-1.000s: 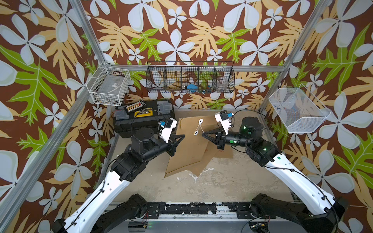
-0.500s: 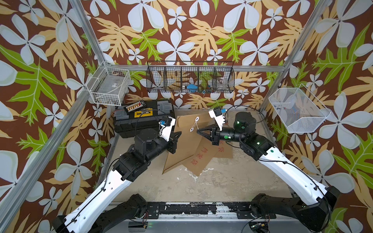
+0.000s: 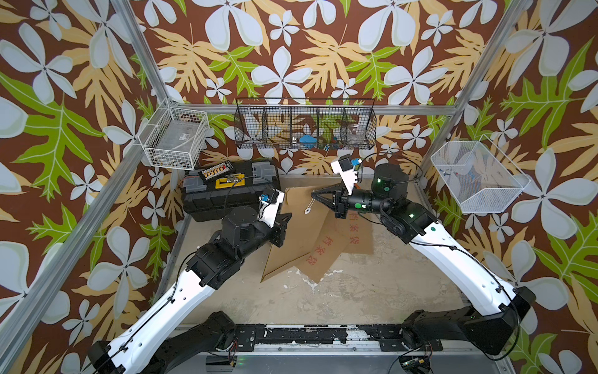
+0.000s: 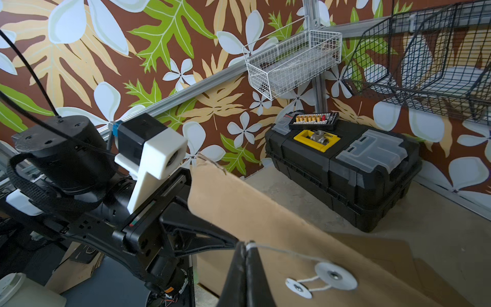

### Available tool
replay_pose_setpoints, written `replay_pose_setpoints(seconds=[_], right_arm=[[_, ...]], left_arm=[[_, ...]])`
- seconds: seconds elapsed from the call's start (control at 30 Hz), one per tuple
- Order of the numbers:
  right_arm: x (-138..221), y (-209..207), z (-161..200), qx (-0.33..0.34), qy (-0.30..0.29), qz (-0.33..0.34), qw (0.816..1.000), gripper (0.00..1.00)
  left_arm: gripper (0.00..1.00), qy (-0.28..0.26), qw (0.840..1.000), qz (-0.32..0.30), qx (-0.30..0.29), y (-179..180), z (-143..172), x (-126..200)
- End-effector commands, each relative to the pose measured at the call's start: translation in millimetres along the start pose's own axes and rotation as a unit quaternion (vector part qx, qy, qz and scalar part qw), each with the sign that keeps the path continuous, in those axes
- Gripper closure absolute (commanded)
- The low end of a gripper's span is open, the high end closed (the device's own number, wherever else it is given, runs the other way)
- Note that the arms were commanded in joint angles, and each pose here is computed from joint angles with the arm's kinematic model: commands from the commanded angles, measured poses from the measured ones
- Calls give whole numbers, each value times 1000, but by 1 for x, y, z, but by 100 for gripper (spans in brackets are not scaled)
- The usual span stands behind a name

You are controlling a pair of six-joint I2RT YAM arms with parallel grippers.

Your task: Open the file bag

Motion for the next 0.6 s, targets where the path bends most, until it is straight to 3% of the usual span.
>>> replay_pose_setpoints(seconds=[0.0,0.17,0.33,0.43,0.57], right_arm=[[0,-8,3,6,6,31,999,100],[3,-22,22,1,21,82,996,100],[4,-33,44,-16,36,105,994,100],[4,-37,51,-23,38,111,993,100],[4,-40,54,-27,42,115,992,100]], left_arm=[[100,14,1000,4,-12,-2,1,1],[100,43,999,-20,9,3,4,-2],[100,60,994,-51,79,10,12,-7],[100,64,992,-38,105,8,16,-8],[100,95,991,-3,92,-2,22,-16]])
Point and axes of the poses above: each gripper's point midway between its finger pads, its own x axis back along the fingers, its own y axis along the line the jaws close on, z = x × y, the point moved 5 cm from there along x, back along the fingers, and after that the axes turned 3 degrees about x, right-handed, at the moved point
